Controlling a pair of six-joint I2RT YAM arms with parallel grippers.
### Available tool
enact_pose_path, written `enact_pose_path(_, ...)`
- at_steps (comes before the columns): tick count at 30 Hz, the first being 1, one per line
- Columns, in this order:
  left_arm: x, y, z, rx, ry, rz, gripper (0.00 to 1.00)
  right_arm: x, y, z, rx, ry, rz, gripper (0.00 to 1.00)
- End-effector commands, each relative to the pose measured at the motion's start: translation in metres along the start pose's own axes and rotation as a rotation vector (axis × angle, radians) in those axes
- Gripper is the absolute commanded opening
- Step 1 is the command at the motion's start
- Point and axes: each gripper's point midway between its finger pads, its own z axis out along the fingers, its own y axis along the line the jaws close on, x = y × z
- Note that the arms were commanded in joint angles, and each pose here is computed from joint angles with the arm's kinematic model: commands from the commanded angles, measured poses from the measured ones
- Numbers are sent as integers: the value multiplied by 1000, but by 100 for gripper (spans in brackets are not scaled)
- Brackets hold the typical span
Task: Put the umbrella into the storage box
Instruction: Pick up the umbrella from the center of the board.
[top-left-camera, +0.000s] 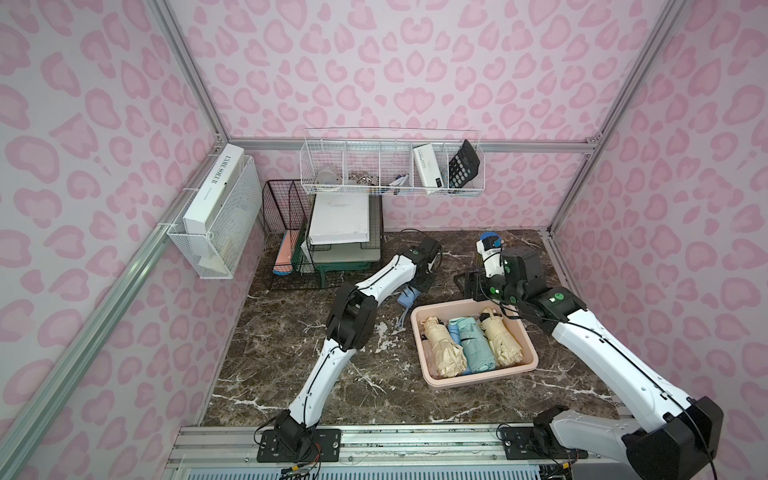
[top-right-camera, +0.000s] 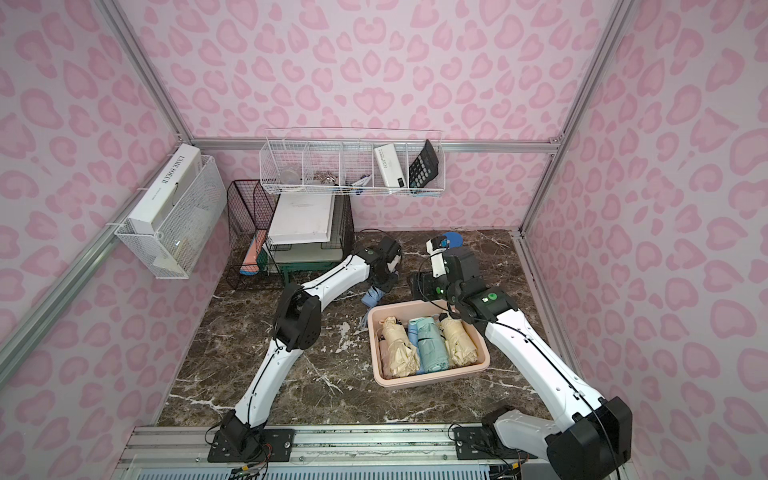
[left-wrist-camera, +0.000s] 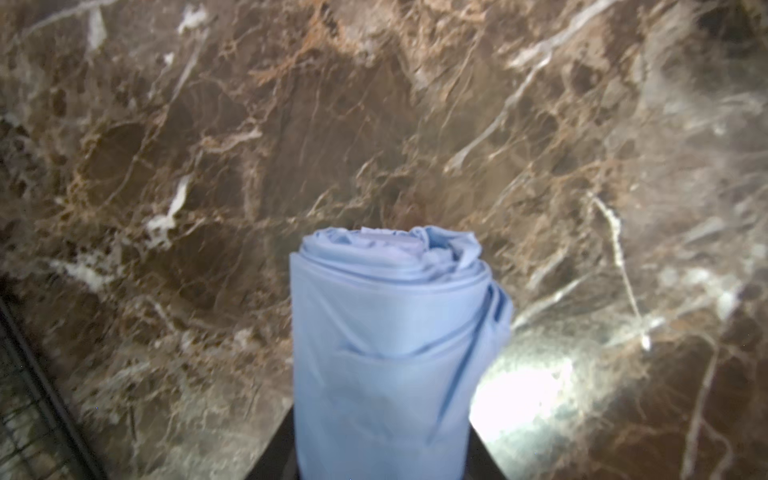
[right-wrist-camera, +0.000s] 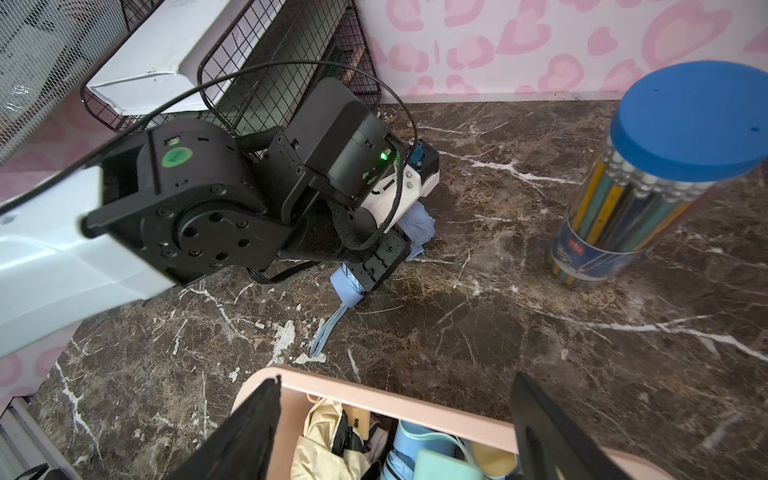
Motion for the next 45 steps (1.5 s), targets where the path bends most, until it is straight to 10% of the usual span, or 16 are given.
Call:
enact_pose_path(1, 5, 4, -15, 14, 20, -26, 29, -8, 0, -3, 3, -32, 23, 79)
enact_pose_path(13, -9, 13, -61, 21, -92, -40, 0, -5, -1, -11, -1, -56, 87, 78)
enact_pose_path(26, -35, 18, -164, 51, -374, 45, 0, -20, -1, -18, -18, -42, 200, 76)
enact_pose_path(45, -1, -75, -293, 135, -910, 736, 0, -49, 9, -49, -147, 53, 212, 77)
